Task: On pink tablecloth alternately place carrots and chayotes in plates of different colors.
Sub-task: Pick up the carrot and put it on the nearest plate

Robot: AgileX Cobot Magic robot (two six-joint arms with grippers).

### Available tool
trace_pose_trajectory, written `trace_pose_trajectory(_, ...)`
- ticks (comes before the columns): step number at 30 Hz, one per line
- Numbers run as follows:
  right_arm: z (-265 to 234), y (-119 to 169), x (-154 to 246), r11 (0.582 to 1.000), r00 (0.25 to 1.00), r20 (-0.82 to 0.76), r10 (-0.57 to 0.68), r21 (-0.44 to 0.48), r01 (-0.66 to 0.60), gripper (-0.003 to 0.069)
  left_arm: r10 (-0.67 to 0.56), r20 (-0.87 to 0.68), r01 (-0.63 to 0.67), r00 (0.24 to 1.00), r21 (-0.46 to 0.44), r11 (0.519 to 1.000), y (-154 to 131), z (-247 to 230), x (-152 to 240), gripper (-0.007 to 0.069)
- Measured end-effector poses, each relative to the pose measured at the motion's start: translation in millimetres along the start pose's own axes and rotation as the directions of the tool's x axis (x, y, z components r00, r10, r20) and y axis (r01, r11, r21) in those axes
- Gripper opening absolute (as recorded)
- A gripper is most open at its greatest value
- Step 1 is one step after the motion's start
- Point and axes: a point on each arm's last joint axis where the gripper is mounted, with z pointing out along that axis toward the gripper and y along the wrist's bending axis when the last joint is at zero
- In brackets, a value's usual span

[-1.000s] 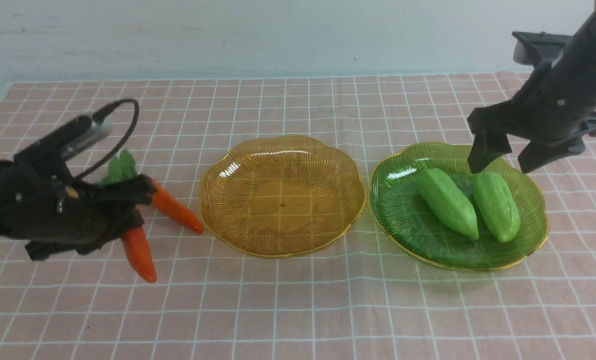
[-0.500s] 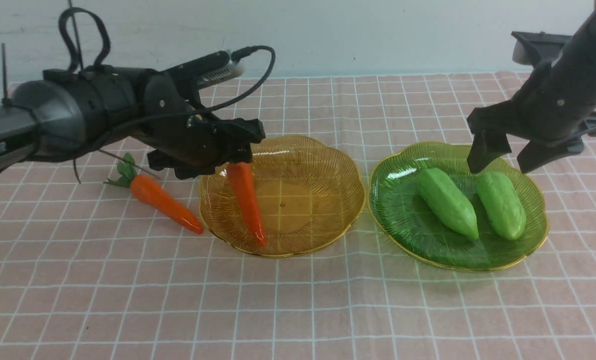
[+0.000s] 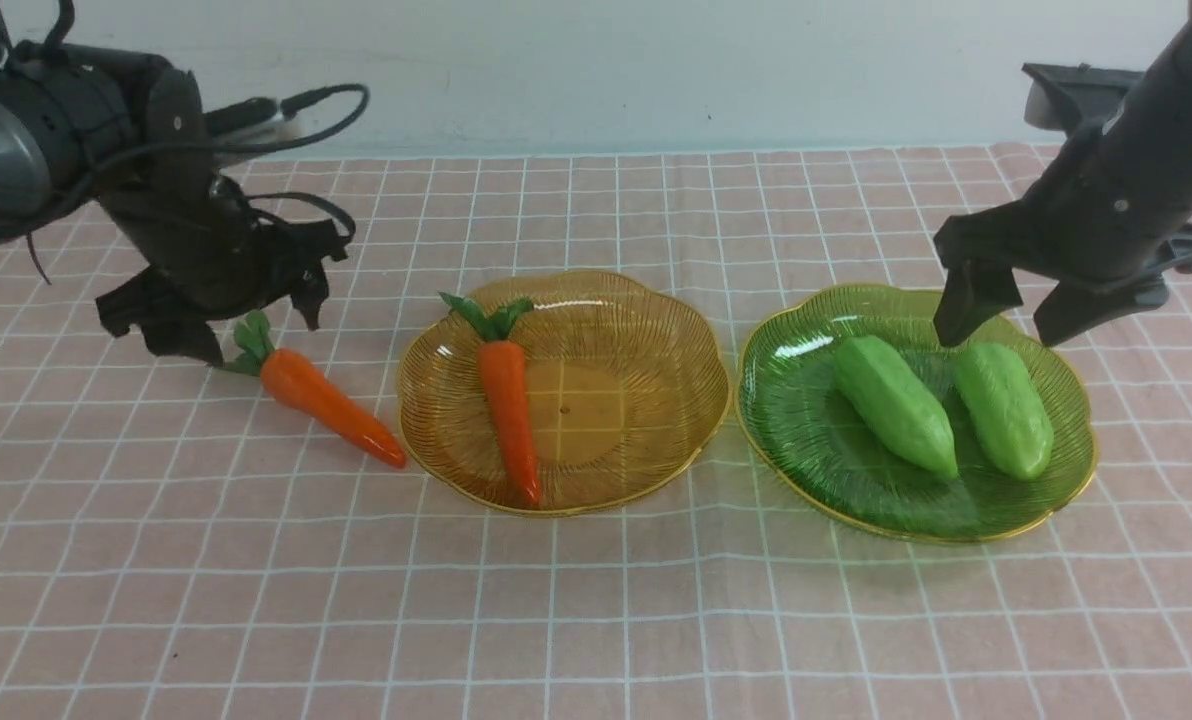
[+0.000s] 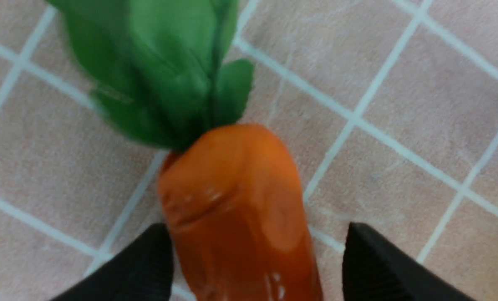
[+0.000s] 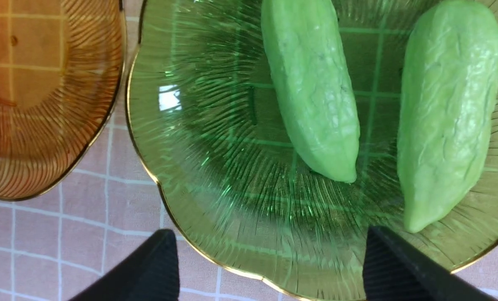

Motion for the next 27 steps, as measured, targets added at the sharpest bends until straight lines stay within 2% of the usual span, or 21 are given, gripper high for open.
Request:
trace_pose_trajectory(4,0,0,0,1.000,1.000,0.000,0.000,-0.002,0.000,0.0536,0.019,-0.003,-0.019,1.000,-0.002,1.000,0,1,0,0.0471)
trace_pose_trajectory(6,0,0,0,1.000,1.000,0.000,0.001,-0.004,-0.001,0.0536,0.069,-0.011,-0.069,0.998,-0.009,0.998,0,0,0,0.0418)
trace_pose_trajectory(10,0,0,0,1.000,1.000,0.000,0.000,-0.004,0.000,0.0536,0.169,-0.036,-0.170,0.985,-0.017,0.985,-3,-9,-3,0.0262)
trace_pose_trajectory(13,0,0,0,1.000,1.000,0.000,-0.007,-0.005,0.007,0.0521,0.226,-0.031,-0.227,0.974,-0.008,0.974,-9,-27,-9,0.0225)
trace_pose_trajectory(15,0,2,0,1.000,1.000,-0.001,-0.005,-0.017,0.005,0.0491,0.294,0.001,-0.294,0.956,0.020,0.956,-20,-58,-17,0.0206)
trace_pose_trajectory(18,0,4,0,0.999,1.000,-0.002,-0.003,-0.043,0.003,0.0422,0.371,0.034,-0.372,0.928,0.073,0.925,-35,-94,-18,0.0206)
trace_pose_trajectory(21,-4,7,2,0.997,1.000,0.007,-0.030,-0.075,0.031,0.0246,0.468,0.041,-0.466,0.883,0.194,0.863,-68,-116,3,0.0205)
trace_pose_trajectory(24,-19,6,19,0.995,0.997,0.021,-0.080,-0.053,0.081,0.0062,0.542,0.008,-0.524,0.840,0.272,0.807,-99,-103,35,0.0206)
trace_pose_trajectory(27,-46,-1,59,0.992,0.991,0.038,-0.124,0.024,0.124,-0.0005,0.646,0.006,-0.618,0.763,0.299,0.727,-129,-83,74,0.0226)
